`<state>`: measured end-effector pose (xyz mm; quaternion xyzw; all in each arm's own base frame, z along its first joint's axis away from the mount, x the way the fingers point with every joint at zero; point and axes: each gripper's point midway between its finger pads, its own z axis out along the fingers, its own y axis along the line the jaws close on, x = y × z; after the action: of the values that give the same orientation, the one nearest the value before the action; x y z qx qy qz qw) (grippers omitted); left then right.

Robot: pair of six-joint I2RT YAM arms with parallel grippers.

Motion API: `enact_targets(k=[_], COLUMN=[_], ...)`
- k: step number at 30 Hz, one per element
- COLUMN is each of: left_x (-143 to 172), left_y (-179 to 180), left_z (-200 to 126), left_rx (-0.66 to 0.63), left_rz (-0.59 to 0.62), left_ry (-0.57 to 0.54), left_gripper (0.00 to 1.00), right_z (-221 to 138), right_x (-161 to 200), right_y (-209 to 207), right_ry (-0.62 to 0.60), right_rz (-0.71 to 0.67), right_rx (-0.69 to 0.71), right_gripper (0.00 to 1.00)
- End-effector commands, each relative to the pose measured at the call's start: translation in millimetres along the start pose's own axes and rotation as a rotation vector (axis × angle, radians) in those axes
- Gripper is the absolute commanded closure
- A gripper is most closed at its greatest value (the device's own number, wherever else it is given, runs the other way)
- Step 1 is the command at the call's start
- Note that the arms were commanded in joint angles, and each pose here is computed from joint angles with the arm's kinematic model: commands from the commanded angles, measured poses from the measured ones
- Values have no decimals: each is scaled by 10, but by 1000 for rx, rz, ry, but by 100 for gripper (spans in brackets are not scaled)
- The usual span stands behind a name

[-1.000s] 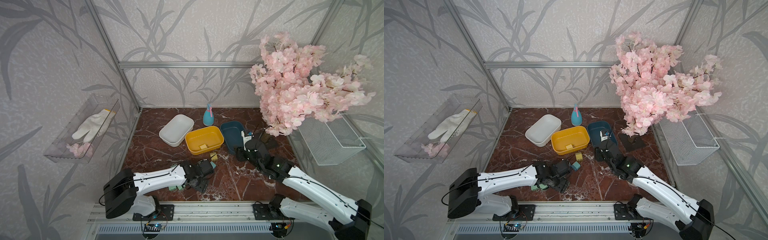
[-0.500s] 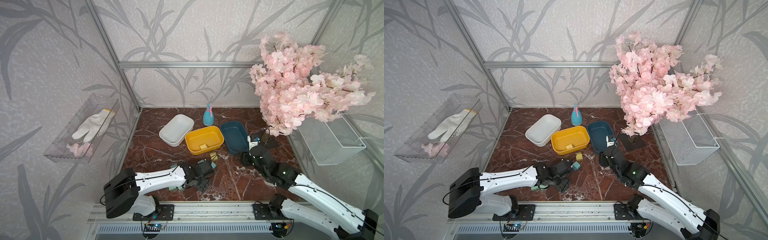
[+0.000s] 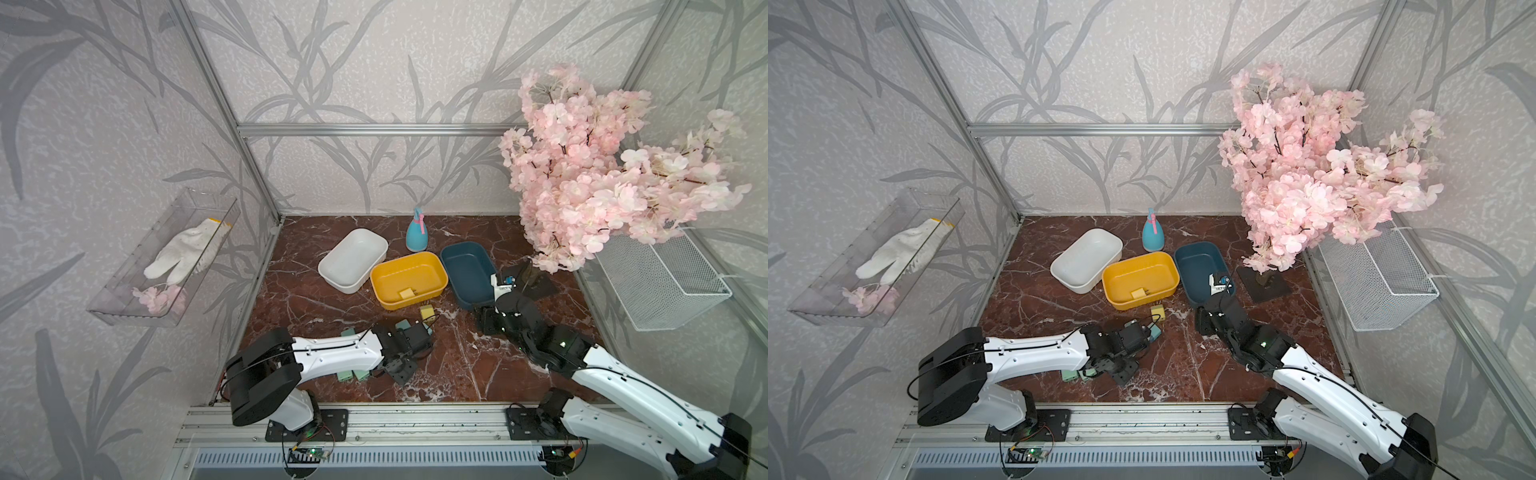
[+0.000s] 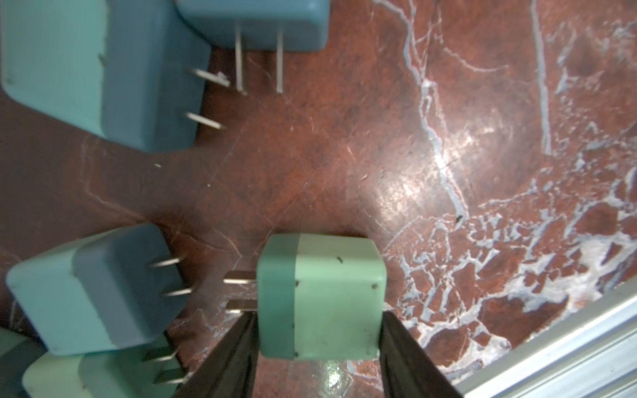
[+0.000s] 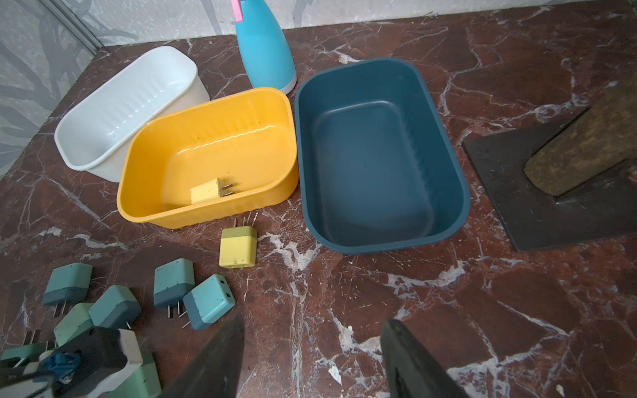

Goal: Place the plugs by color into the storage box
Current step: Pick up the plug from the center of the board.

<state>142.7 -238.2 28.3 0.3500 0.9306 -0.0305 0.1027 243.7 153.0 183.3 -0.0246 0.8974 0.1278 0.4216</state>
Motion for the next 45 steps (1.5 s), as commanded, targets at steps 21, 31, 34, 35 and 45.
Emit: enact_targets(k=[21, 31, 34, 35, 45], left_x=[-30, -136, -164, -175, -346], left_y=[-57, -138, -137, -129, 160], left_z=[43, -75, -121, -155, -563], left_rx=[1, 32, 29, 27, -87], left_rz=[48, 84, 89, 91, 33], left_ry=[42, 49, 48, 41, -131], left_gripper=[63, 100, 100, 100, 100], right_z=[131, 265, 253, 243, 228], right_x=[67, -75, -158, -181, -96], right_y=[57, 257, 325, 340, 317], right_ry=[14, 47, 43, 38, 46], right_rz=[32, -50, -58, -58, -21], right_rx=[-21, -36, -52, -57, -72], right_gripper=[33, 31, 31, 31, 31])
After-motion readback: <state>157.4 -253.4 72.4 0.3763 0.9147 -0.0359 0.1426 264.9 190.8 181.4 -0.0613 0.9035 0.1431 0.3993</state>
